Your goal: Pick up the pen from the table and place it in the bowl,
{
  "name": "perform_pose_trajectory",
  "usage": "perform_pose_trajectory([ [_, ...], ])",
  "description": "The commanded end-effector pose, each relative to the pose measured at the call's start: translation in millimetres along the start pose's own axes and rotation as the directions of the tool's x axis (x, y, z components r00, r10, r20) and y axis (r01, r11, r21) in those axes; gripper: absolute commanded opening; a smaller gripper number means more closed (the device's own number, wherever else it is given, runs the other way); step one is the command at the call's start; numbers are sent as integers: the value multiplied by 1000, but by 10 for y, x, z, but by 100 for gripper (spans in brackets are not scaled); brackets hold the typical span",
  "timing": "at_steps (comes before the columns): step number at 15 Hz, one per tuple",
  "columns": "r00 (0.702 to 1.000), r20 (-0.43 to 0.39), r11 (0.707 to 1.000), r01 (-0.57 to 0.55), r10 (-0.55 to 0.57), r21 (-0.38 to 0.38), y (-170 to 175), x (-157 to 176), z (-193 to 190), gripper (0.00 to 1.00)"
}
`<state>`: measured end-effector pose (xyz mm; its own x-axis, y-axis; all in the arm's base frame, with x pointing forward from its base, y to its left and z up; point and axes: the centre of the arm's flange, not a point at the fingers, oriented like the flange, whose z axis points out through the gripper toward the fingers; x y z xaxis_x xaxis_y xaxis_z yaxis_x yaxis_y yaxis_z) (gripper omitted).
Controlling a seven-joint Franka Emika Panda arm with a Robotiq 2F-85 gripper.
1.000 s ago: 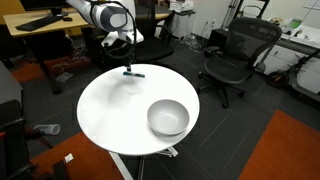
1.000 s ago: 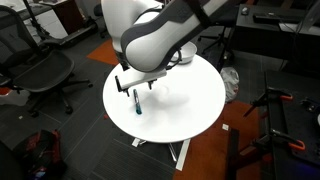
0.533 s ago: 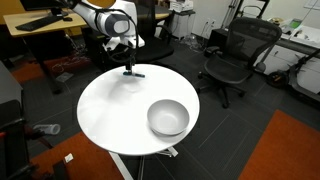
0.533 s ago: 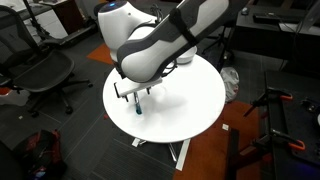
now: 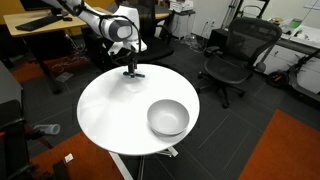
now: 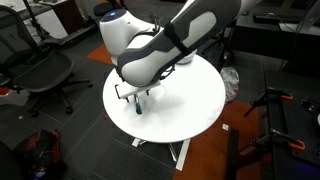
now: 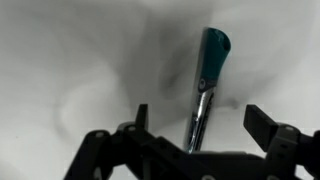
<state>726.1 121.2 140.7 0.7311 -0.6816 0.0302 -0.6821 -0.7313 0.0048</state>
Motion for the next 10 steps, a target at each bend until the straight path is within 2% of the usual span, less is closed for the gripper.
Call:
perform_pose_trajectory([
  [1,1000,-14,1000,-3,3,-13,-66,112,21,68],
  [8,1000,-15,1000,-5,5,-9,-68,164,60,12],
  [10,1000,-11,1000,-2,2,-5,-69,157,51,1],
])
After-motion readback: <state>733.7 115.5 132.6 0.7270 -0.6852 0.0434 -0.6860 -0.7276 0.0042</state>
